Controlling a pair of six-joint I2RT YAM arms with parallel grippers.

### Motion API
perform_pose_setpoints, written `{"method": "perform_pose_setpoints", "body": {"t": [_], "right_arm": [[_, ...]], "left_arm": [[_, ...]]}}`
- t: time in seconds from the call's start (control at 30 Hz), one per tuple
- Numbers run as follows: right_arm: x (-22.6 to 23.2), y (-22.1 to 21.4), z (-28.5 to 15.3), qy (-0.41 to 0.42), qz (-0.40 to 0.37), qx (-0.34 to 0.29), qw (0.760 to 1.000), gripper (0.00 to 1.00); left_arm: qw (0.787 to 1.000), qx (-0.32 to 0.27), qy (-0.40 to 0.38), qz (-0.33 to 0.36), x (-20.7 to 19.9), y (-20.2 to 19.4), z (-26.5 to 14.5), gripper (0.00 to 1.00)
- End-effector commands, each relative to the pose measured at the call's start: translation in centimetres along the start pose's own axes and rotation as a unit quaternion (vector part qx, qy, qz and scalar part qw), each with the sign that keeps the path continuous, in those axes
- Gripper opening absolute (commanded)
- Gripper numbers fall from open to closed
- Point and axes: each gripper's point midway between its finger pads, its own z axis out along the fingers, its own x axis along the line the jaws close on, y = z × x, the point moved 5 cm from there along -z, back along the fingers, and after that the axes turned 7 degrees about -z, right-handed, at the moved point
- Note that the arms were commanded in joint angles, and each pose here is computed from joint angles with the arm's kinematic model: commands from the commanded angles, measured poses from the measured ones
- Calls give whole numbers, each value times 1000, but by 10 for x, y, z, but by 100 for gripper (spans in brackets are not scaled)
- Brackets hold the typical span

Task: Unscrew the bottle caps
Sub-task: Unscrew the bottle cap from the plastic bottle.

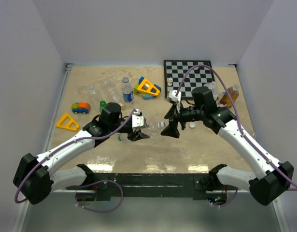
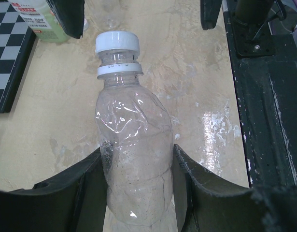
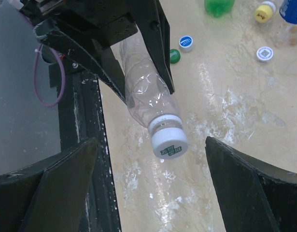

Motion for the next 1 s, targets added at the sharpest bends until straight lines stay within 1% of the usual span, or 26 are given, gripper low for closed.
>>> {"method": "perform_pose_setpoints", "body": {"t": [0.0,0.1,0.2,0.27,0.47,0.6,0.8,0.83,0.9,0.97], "right_arm": [[1,8,1,4,28,-32,999,98],[0,4,3,2,41,-33,999,97],[-1,1,6,5,55,-32,998,92],[-4,-1,8,8,65,-29,997,85],[-5,-2,10,28,84,-29,996,57],[-6,-4,10,30,91,-28,995,43],[-3,-8,11,50,85,-20,995,11],[-4,-8,11,51,75,-16,996,6],[-6,-9,10,62,49,-5,997,0],[-8,-15,10,89,-25,20,995,0]], "left_arm": [[999,-26,-9,26,0,14,1,0],[999,-27,-10,27,0,15,1,0],[999,-26,-10,26,0,14,1,0],[999,-26,-9,26,0,14,1,0],[999,-26,-7,27,1,14,0,0],[999,-26,-8,27,0,14,1,0],[999,-27,-7,29,1,15,0,0],[999,-26,-8,27,0,14,1,0],[999,-26,-9,28,0,14,1,0],[999,-26,-8,27,0,14,1,0]]}}
